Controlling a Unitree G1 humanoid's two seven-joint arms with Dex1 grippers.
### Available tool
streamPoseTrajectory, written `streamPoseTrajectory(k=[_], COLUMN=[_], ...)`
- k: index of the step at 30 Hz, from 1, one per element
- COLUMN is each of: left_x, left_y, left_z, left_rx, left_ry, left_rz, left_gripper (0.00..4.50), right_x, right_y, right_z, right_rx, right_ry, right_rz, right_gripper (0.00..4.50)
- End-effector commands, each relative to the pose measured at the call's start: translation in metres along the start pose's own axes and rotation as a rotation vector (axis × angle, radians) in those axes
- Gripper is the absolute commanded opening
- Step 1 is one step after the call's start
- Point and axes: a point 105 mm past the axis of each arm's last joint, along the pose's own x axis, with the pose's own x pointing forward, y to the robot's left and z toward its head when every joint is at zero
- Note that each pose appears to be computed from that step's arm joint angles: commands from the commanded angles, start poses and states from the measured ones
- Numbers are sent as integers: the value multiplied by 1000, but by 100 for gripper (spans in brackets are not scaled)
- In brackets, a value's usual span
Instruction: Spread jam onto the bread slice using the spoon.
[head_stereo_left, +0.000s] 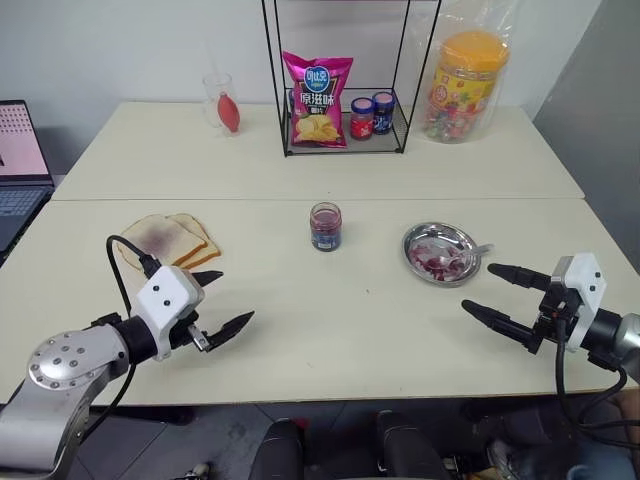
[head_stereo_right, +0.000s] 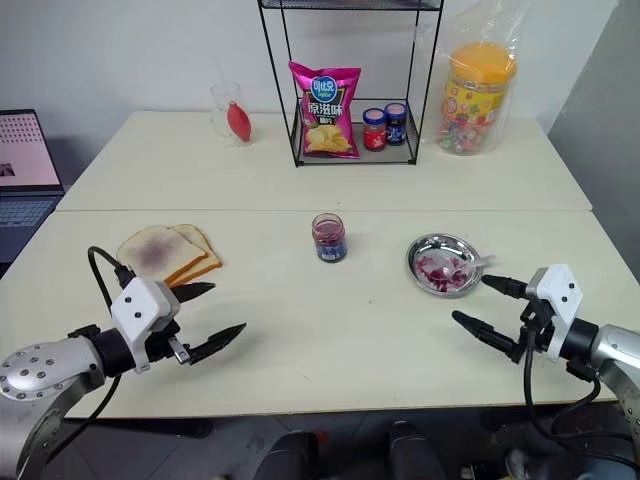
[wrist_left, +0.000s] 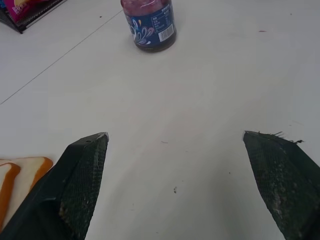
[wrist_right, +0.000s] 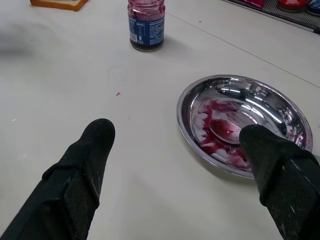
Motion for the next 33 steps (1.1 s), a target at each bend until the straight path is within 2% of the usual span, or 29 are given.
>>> streamPoseTrajectory(k=[1,7,11,20,23,29,31,33], left_x=[-1,5,6,2,2,-9,-17,-28], left_y=[6,4,-16,-33,-30,1,18,38], left_z=[9,15,21,7,1,-7,-7,-10], left_rx=[23,9,5,-95,-91,-21,-42,-144], left_ry=[-28,-52,-99,-116,-95,-110,-143,-189], left_rz=[27,13,-102,-78,-25,248,391,550], left_gripper=[450,450,450,450,450,450,450,450], right_x=[-2,-6,-10,-12,-11,1,7,15], right_y=[-1,-2,1,8,10,20,23,25], right_z=[10,9,4,-5,-5,-1,4,12], right_rx=[-43,-47,-40,-24,-26,-17,-25,-35], right_ry=[-33,-28,-19,0,2,-9,-26,-52], right_rz=[-3,-15,-23,-27,-16,63,82,104], right_gripper=[441,441,441,441,441,441,441,441])
